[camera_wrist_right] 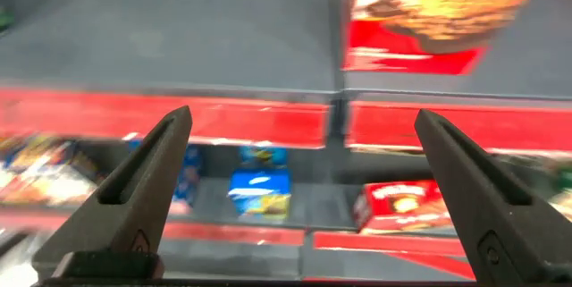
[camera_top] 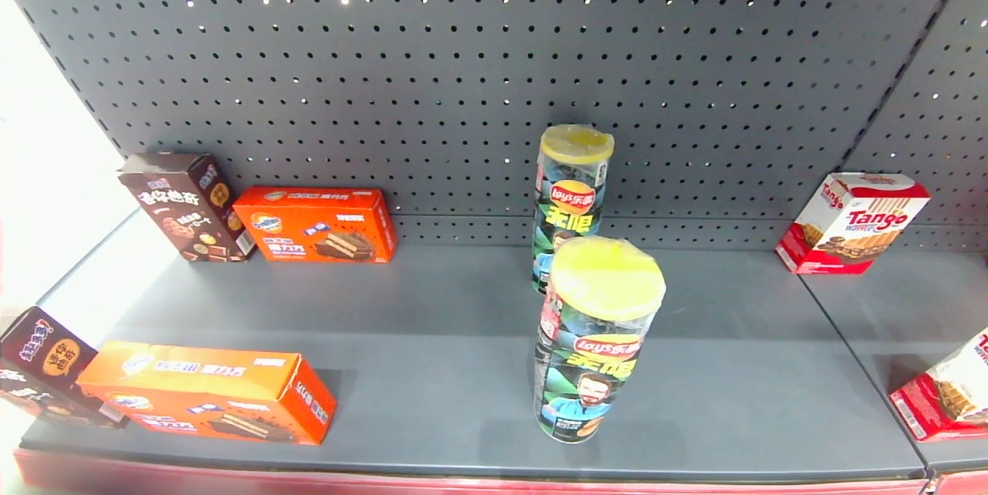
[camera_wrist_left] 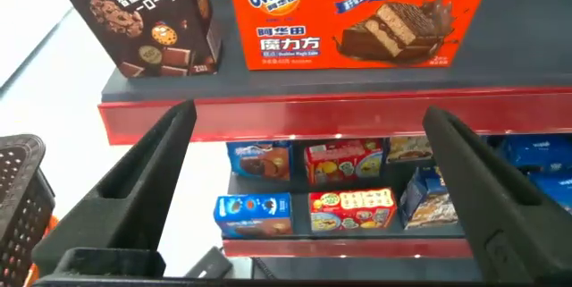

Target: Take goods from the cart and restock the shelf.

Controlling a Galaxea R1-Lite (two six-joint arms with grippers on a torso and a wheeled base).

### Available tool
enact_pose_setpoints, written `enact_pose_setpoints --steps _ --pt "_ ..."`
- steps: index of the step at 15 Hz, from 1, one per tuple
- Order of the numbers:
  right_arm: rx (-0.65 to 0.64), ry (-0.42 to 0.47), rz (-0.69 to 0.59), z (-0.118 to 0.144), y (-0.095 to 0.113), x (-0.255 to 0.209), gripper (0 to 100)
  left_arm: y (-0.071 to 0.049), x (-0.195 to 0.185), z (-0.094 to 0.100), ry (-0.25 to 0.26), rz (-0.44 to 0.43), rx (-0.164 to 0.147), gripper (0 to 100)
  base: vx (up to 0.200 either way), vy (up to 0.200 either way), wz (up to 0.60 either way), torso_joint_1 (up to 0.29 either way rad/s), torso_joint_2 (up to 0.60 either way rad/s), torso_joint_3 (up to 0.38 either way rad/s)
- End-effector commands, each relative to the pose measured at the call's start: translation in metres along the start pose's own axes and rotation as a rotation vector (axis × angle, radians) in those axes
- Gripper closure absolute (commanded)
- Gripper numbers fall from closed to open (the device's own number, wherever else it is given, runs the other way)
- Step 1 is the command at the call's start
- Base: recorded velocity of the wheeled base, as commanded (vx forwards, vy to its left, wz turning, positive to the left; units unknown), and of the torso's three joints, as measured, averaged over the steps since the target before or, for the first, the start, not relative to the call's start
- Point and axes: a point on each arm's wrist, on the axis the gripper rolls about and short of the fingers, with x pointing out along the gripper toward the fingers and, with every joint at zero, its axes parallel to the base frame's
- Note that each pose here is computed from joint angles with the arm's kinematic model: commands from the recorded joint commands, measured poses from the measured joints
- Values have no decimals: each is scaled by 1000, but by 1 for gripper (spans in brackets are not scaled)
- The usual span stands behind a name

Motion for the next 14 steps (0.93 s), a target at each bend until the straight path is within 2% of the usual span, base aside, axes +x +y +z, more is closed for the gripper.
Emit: enact_pose_setpoints --steps 1,3,6,8,9,10,12,13,14 --pt "-1 -57 8 -1 0 -4 0 0 0 0 3 0 0 0 0 0 0 0 0 0" --pt "-1 -55 6 -1 0 -4 0 0 0 0 2 -6 -4 0 0 0 0 0 0 0" --pt "-1 -55 9 -1 0 -4 0 -2 0 0 0 -81 -10 0 0 0 0 0 0 0" --pt "1 -54 9 -1 0 -4 0 -1 0 0 -1 -66 -6 0 0 0 0 0 0 0" --pt "12 -54 7 -1 0 -4 0 -1 0 0 -1 -27 28 0 0 0 0 0 0 0" --pt "7 -54 13 -1 0 -4 0 -1 0 0 -1 -24 51 0 0 0 0 0 0 0" --pt "5 -55 13 -1 0 -4 0 -1 0 0 0 -29 37 0 0 0 0 0 0 0" --pt "5 -54 13 -1 0 -4 0 -2 0 0 -3 -73 37 0 0 0 0 0 0 0" --pt "5 -54 13 -1 0 -4 0 -3 0 0 -8 -145 54 0 0 0 0 0 0 0"
